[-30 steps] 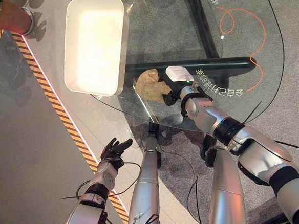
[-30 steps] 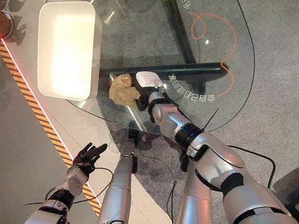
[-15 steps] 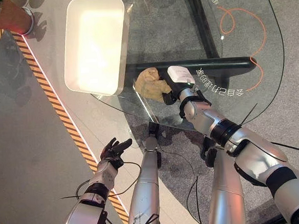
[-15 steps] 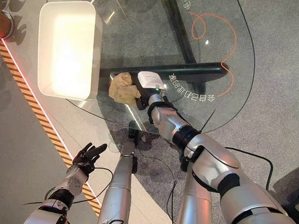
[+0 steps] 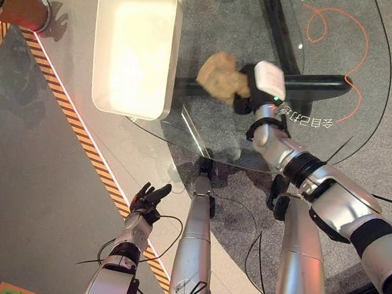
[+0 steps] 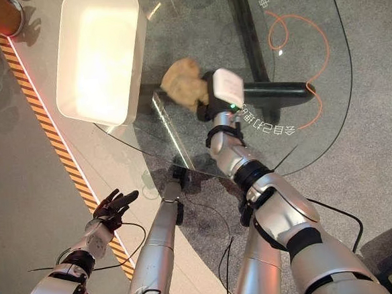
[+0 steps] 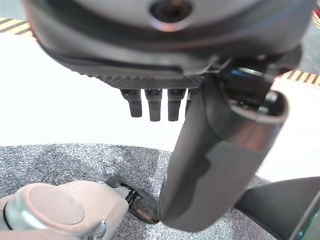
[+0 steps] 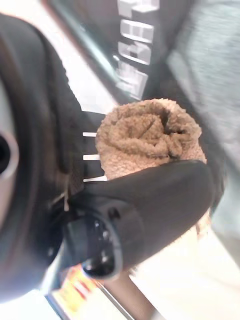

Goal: Wipe the table with a cloth and put it in the basket.

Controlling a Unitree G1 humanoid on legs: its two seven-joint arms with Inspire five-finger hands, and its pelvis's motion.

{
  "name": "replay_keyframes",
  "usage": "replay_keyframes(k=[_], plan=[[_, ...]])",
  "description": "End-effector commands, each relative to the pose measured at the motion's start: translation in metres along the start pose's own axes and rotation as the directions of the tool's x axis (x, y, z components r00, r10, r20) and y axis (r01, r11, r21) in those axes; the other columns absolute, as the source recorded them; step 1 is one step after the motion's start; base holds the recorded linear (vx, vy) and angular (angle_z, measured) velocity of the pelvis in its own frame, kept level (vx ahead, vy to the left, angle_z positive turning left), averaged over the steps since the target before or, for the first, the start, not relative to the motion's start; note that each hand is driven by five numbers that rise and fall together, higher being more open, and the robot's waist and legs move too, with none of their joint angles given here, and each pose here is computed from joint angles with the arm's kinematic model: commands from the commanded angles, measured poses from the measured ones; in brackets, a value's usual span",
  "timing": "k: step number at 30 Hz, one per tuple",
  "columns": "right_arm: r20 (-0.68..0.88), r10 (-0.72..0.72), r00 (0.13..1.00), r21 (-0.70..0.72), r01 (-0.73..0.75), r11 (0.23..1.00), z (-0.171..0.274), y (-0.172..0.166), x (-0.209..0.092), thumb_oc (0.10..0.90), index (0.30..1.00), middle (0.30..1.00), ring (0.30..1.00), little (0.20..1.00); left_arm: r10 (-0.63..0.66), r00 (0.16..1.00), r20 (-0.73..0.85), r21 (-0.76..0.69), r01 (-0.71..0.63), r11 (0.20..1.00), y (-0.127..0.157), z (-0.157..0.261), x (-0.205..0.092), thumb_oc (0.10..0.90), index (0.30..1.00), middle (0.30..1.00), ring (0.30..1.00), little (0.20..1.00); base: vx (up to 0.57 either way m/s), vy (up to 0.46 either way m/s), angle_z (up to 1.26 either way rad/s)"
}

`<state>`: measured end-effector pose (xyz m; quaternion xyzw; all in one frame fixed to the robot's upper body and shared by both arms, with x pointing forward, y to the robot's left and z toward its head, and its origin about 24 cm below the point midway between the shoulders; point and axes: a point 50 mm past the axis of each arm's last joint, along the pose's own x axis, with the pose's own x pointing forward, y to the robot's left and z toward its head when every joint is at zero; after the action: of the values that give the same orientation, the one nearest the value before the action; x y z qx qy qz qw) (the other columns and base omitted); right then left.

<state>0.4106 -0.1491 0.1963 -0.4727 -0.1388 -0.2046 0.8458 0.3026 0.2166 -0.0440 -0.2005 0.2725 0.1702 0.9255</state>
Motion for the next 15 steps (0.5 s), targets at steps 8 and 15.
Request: replay_keyframes(k=[8, 15], plan=[[-0.054, -0.397, 0.916, -0.077, 0.393, 0.916, -0.016, -0.09, 0.041, 0.1, 0.3, 0.3, 0.3, 0.2, 0.101, 0.994, 0.034, 0.008, -0.101, 0.995, 0.037, 0.014, 0.0, 0.8, 0.9, 0.9, 0.9, 0.9, 0.0, 0.0, 0.0], [-0.173, -0.476, 0.862, -0.136, 0.458, 0.879, -0.051, -0.112, 0.042, 0.1, 0.3, 0.3, 0.3, 0.2, 0.107, 0.993, 0.041, 0.003, -0.107, 0.994, 0.04, 0.02, 0.0, 0.8, 0.9, 0.9, 0.9, 0.9, 0.0, 0.0, 0.0]])
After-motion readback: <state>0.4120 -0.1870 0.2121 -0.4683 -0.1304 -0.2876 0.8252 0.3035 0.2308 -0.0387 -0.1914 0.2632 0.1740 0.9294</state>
